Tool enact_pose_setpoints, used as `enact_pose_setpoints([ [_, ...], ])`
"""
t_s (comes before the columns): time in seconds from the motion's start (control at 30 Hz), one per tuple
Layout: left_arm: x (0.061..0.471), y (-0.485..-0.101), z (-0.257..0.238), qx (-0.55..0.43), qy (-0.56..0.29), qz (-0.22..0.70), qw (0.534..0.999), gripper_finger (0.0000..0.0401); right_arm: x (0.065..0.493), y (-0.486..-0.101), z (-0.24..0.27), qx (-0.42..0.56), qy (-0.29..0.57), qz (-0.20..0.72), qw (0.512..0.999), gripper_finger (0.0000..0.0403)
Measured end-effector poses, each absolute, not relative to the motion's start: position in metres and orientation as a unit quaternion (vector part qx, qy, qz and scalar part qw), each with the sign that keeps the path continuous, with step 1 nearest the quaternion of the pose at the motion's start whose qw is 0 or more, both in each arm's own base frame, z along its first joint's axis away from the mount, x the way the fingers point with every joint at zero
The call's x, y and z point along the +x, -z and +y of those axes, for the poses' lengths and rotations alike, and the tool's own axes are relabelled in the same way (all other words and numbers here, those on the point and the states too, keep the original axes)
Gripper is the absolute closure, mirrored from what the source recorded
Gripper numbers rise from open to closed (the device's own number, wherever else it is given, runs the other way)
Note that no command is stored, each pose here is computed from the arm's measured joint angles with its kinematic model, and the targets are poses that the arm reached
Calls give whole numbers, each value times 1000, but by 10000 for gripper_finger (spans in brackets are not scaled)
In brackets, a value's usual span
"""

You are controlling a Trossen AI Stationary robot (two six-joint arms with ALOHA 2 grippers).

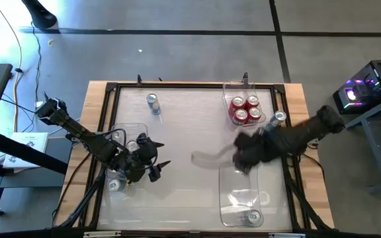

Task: Sort soda cans
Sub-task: Put the top right blue soda can into the bottom right transparent bin

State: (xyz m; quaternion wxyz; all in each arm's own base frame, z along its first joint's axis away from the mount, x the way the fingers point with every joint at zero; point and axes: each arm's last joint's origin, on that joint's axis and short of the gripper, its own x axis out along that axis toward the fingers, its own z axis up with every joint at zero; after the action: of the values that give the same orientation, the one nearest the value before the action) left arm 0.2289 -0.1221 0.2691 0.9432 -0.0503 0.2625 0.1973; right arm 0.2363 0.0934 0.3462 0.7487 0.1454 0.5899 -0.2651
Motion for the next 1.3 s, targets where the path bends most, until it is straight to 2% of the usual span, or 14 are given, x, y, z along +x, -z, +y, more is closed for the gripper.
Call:
enact_pose_setpoints([
  [0.17, 229, -269, -122, -47, -196, 264, 943, 56, 225, -319, 16, 172, 321, 639, 678, 96],
  [0.47, 233, -268, -114, -52, -192, 279, 940, 56, 169, -310, -59, 226, 396, 626, 632, 96],
  [0.77, 237, -268, -106, -54, -203, 281, 937, 56, 130, -292, -93, 225, 423, 655, 584, 96],
  [1.03, 237, -268, -107, -54, -203, 281, 937, 56, 110, -259, -105, 246, 402, 707, 527, 96],
  [1.3, 238, -268, -105, -55, -205, 281, 936, 56, 107, -243, -111, 262, 388, 700, 540, 96],
])
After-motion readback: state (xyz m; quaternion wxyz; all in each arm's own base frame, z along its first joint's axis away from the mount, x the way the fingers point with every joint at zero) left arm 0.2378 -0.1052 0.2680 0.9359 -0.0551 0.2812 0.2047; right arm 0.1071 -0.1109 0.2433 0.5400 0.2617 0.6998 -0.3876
